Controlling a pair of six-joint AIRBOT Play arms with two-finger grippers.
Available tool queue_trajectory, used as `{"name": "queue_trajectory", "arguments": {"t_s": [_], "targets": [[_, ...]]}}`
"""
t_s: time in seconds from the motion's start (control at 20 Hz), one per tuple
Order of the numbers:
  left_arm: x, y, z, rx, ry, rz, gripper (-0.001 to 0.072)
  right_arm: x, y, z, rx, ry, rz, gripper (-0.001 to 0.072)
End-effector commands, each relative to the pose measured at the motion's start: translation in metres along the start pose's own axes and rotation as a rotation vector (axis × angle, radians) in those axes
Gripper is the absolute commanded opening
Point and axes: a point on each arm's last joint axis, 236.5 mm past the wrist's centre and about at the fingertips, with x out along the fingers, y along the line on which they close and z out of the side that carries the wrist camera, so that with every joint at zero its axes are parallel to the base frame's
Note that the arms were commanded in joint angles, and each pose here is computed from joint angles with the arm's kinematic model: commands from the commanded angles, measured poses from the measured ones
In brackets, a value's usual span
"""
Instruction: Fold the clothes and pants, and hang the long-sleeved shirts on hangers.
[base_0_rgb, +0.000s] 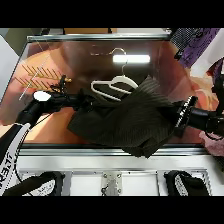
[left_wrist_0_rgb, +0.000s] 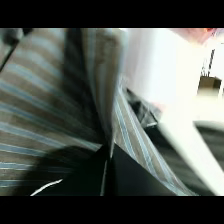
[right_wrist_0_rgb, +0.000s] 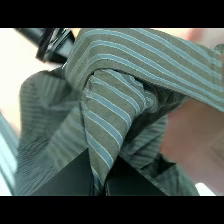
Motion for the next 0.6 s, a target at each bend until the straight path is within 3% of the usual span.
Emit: {"name": "queue_trajectory", "arguments": {"t_s": [0.0,0.55], "targets": [[-0.025,0.009,0.025,0.056,-0.02,0.053,0.0012,-0.001,0.015,-0.007,0.011,0.03,0.057,0.0009],[-0.104,-0.069,0.078,0.44,-0.114,0.186,0.0013,-0.005,0.039,-0.024,0.069,0.108,0.156,0.0009]]}}
